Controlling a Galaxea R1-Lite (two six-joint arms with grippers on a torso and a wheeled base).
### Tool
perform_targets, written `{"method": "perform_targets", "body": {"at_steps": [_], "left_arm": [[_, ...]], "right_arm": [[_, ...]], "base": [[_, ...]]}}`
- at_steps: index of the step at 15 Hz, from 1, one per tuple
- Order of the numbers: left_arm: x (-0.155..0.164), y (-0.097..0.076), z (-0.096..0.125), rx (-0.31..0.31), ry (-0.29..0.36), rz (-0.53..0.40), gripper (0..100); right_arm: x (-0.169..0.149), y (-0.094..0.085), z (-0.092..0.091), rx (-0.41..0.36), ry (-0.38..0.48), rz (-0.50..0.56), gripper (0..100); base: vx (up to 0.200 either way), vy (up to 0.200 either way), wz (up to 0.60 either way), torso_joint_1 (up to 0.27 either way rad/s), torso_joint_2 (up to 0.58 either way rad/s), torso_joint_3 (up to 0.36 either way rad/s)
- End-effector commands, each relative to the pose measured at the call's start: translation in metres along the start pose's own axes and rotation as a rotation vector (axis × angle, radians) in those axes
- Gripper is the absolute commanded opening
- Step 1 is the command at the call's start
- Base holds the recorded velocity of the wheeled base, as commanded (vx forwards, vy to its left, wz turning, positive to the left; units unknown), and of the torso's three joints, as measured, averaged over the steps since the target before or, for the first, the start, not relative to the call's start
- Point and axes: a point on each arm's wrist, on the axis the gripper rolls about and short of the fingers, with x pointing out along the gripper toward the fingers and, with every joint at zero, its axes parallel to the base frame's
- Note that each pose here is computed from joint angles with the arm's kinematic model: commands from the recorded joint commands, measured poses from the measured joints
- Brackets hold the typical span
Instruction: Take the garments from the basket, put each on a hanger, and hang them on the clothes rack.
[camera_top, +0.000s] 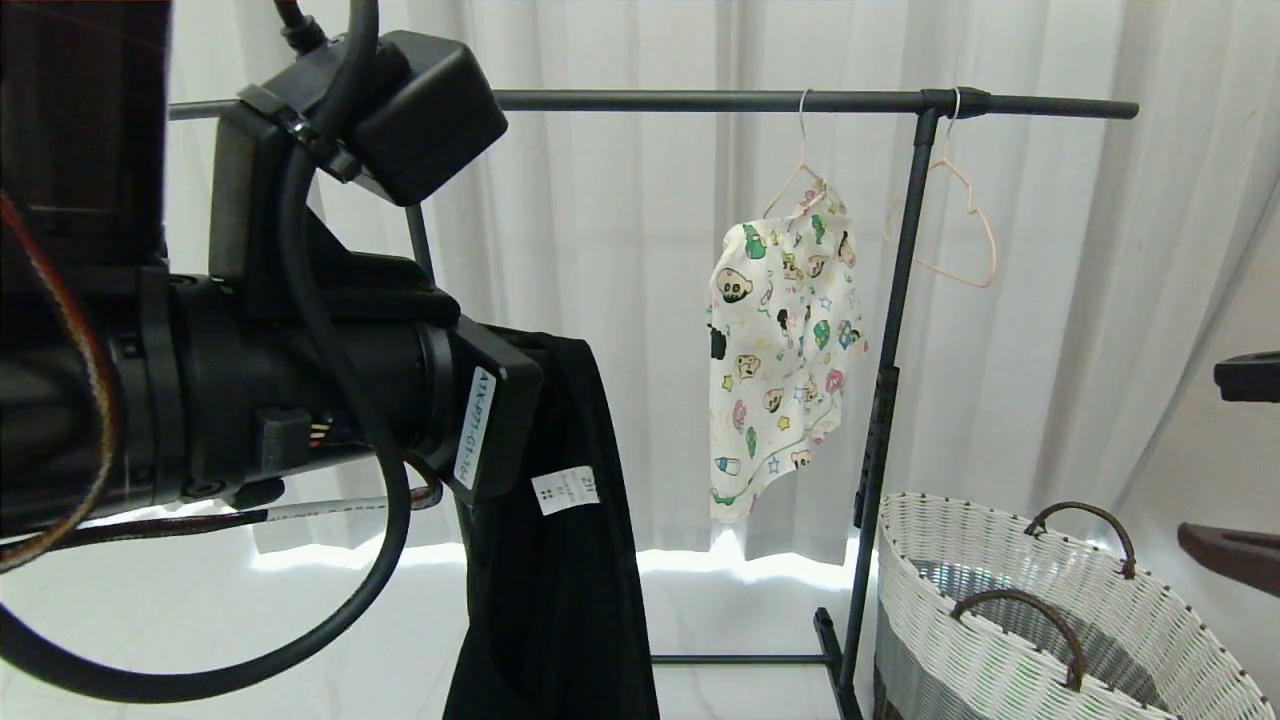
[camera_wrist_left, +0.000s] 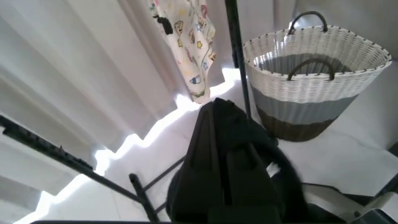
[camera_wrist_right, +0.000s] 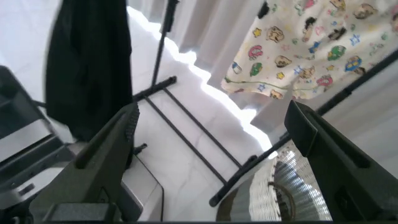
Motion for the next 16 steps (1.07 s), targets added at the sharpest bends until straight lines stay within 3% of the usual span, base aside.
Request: {"method": "perform_targets", "body": {"at_steps": [1,3,4,8,11,14,16], "left_arm": [[-0.009,0.002,-0.003,0.019,-0.007,0.026,0],[-0.016,0.014,-0.027,0.123,0.071,0.154,0],[-0.022,0.020,-0.037,0.158,0.098,0.189,0],[-0.046,0.034,-0.065,0.133,0.136,0.277,0],[-0.051,0.045,-0.072,0.099,0.163,0.346,0],[-0.051,0.051,-0.080,0.075,0.193,0.381,0],[-0.052,0.048,-0.087,0.082,0.211,0.373,0]], "right_arm": [[0.004,-0.022,-0.007,0.058,0.056,-0.230,100],[0.008,-0.043,-0.018,0.044,0.198,-0.496,100],[0.006,-0.046,-0.020,0.008,0.231,-0.528,100],[0.011,-0.060,-0.040,-0.017,0.360,-0.663,100],[0.016,-0.069,-0.048,0.036,0.375,-0.728,100],[0.034,-0.077,-0.048,0.191,0.247,-0.741,100],[0.039,-0.079,-0.047,0.205,0.246,-0.742,100]], "base": [[0.000,0.000,0.00,0.000,0.00,0.000],[0.000,0.000,0.00,0.000,0.00,0.000],[0.000,0.000,0.00,0.000,0.00,0.000],[0.000,0.000,0.00,0.000,0.00,0.000],[0.000,0.000,0.00,0.000,0.00,0.000],[0.000,0.000,0.00,0.007,-0.01,-0.017],[0.000,0.000,0.00,0.061,-0.23,-0.195]]}}
